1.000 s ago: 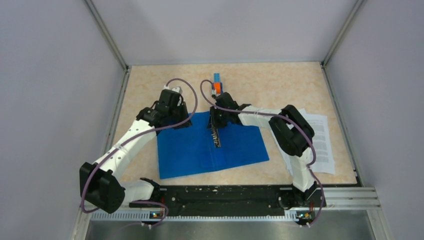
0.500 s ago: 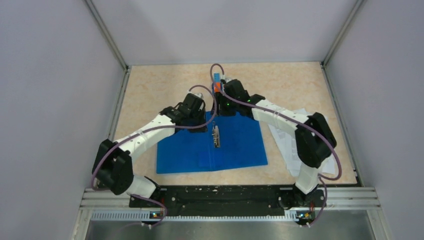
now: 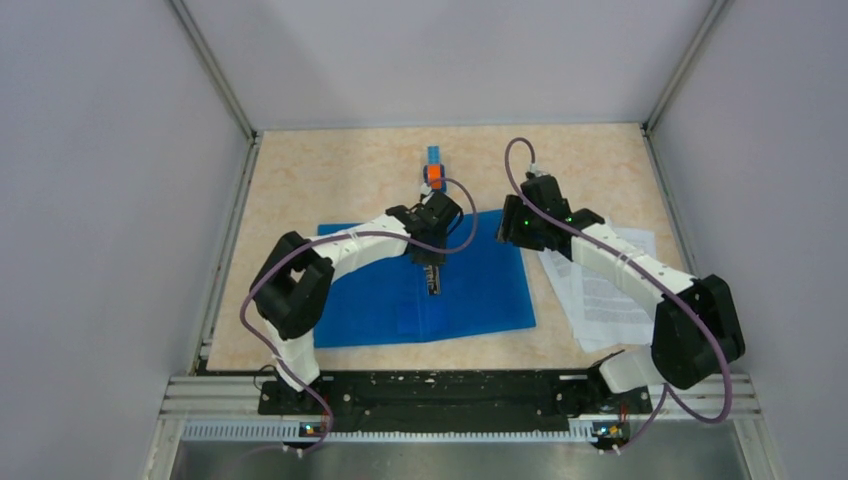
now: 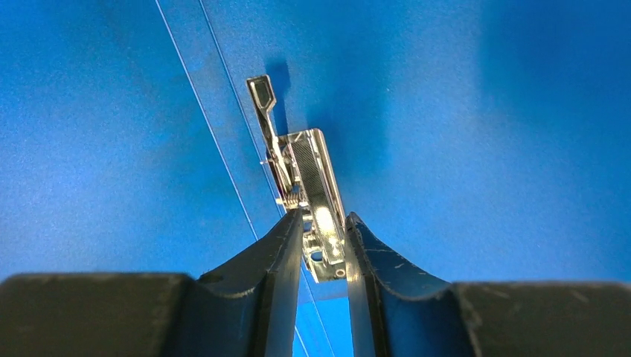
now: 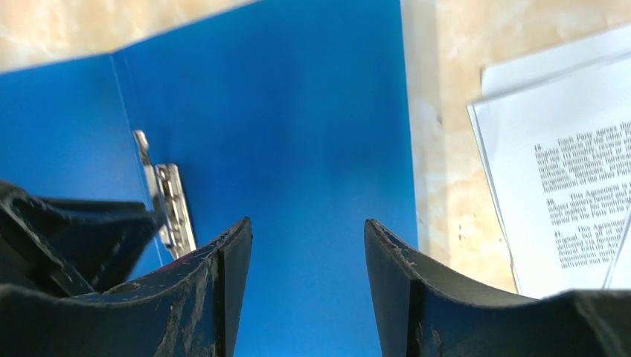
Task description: Put the files into the folder
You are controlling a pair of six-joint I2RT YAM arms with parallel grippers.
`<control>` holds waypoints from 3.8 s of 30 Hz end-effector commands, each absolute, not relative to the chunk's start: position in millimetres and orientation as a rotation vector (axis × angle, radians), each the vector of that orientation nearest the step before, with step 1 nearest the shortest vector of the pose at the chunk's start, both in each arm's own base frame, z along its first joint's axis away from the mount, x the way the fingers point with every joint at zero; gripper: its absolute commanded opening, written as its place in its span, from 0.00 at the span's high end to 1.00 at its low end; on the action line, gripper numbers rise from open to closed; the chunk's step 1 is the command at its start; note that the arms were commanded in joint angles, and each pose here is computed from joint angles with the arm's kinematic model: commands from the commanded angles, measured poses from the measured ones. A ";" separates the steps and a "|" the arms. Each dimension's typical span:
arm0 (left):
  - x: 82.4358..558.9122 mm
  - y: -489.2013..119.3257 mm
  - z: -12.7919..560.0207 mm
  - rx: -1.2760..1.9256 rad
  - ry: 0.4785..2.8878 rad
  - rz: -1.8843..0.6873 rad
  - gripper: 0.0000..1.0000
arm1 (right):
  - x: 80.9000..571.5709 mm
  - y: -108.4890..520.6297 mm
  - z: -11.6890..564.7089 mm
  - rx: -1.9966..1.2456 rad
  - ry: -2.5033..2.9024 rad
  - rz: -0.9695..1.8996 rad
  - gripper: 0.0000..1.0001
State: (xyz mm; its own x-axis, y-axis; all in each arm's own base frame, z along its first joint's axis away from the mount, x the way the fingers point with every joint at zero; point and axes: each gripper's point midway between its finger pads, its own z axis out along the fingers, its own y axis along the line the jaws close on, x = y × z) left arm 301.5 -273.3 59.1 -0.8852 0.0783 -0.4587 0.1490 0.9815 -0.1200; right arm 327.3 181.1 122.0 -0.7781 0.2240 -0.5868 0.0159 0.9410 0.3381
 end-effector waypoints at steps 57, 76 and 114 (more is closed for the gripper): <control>345.0 -244.5 155.2 0.177 2.553 -0.366 0.39 | 292.3 -138.9 71.5 1.287 2.054 -0.147 0.07; 300.7 -430.6 127.1 0.413 2.563 -0.848 0.29 | 236.2 -189.3 20.8 1.653 1.946 -0.207 0.02; 310.7 -468.0 64.9 0.370 2.642 -0.861 0.21 | 239.5 -169.1 22.1 1.659 2.009 -0.079 0.01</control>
State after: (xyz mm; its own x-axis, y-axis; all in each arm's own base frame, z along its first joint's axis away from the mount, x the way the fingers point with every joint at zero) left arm 303.5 -457.9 51.7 -0.9218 0.1407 -0.3612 0.3173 0.8092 -0.4945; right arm 240.5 -165.9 30.3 -0.1152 0.8850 -0.4510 0.9151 0.2712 0.2984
